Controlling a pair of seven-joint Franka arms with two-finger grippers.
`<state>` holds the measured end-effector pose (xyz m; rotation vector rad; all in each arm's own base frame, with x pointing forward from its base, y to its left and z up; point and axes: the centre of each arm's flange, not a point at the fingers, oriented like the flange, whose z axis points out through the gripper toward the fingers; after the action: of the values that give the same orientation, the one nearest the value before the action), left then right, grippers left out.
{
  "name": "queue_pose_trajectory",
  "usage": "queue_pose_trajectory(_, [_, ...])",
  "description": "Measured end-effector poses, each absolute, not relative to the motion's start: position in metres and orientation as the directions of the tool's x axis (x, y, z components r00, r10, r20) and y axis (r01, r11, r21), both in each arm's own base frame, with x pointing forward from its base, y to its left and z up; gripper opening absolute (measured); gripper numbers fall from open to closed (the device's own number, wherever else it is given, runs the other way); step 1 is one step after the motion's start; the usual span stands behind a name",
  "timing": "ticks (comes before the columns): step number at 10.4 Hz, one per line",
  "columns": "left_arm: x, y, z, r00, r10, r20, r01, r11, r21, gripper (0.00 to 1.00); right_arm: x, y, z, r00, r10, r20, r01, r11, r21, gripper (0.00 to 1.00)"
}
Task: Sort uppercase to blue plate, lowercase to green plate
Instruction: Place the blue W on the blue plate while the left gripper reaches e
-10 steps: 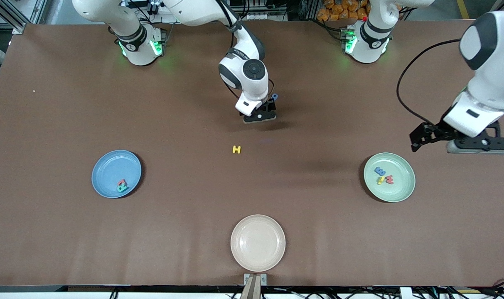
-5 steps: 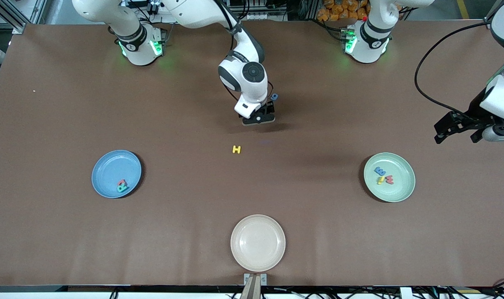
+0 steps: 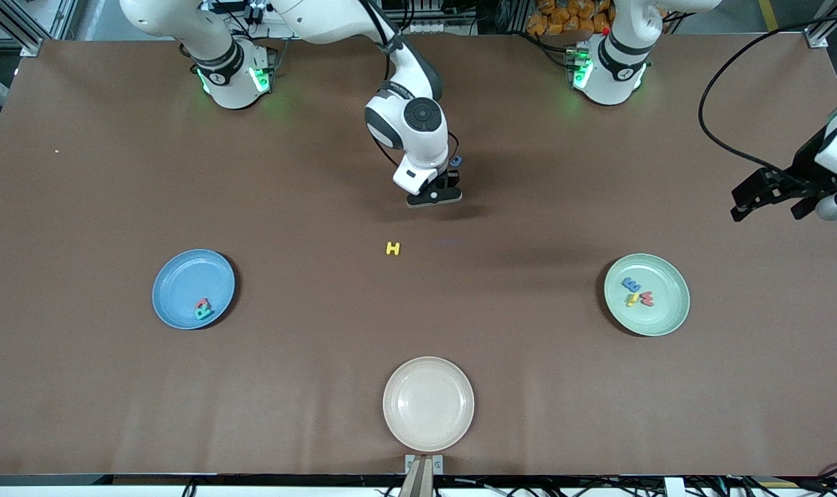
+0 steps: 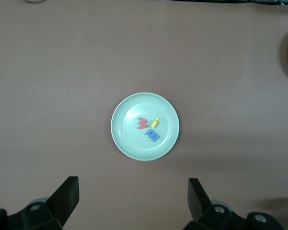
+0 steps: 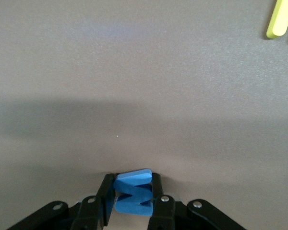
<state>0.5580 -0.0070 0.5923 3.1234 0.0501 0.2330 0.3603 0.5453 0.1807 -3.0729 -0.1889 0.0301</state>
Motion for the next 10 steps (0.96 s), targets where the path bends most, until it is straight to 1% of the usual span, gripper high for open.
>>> queue_pose_trajectory(1, [0.556, -0.009, 0.598, 0.989, 0.032, 0.141, 0.03, -0.999, 0.018, 1.0, 0.362, 0.545, 0.182, 0.993, 0.118, -0.013, 0.117, -0.991, -0.065, 0.36])
queue_pose_trajectory(2, [0.556, -0.013, 0.599, 0.99, 0.027, 0.138, 0.024, -0.999, 0.026, 1.0, 0.37, 0.541, 0.185, 0.994, 0.105, -0.002, 0.105, -0.992, -0.067, 0.36])
queue_pose_trajectory(3, [0.556, -0.023, 0.601, 0.99, 0.014, 0.14, 0.01, -0.999, 0.03, 1.0, 0.393, 0.53, 0.197, 0.997, 0.071, 0.022, 0.072, -0.995, -0.068, 0.35])
queue_pose_trajectory(5, [0.555, -0.033, 0.605, 0.989, 0.001, 0.147, -0.003, -1.0, 0.029, 1.0, 0.456, 0.481, 0.219, 0.997, 0.006, 0.071, 0.009, -0.999, -0.045, 0.35])
queue_pose_trajectory(7, [0.556, -0.036, 0.606, 0.989, -0.003, 0.148, -0.007, -1.0, 0.027, 1.0, 0.52, 0.407, 0.227, 0.995, -0.006, 0.097, -0.009, -0.999, 0.032, 0.35])
queue_pose_trajectory(8, [0.556, -0.038, 0.605, 0.989, -0.006, 0.148, -0.01, -1.0, 0.027, 1.0, 0.548, 0.364, 0.23, 0.995, 0.025, 0.092, 0.018, -0.997, 0.069, 0.35])
queue_pose_trajectory(10, [0.556, -0.045, 0.604, 0.99, -0.018, 0.143, -0.022, -0.999, 0.026, 1.0, 0.597, 0.272, 0.23, 0.992, 0.116, 0.057, 0.11, -0.989, 0.103, 0.35])
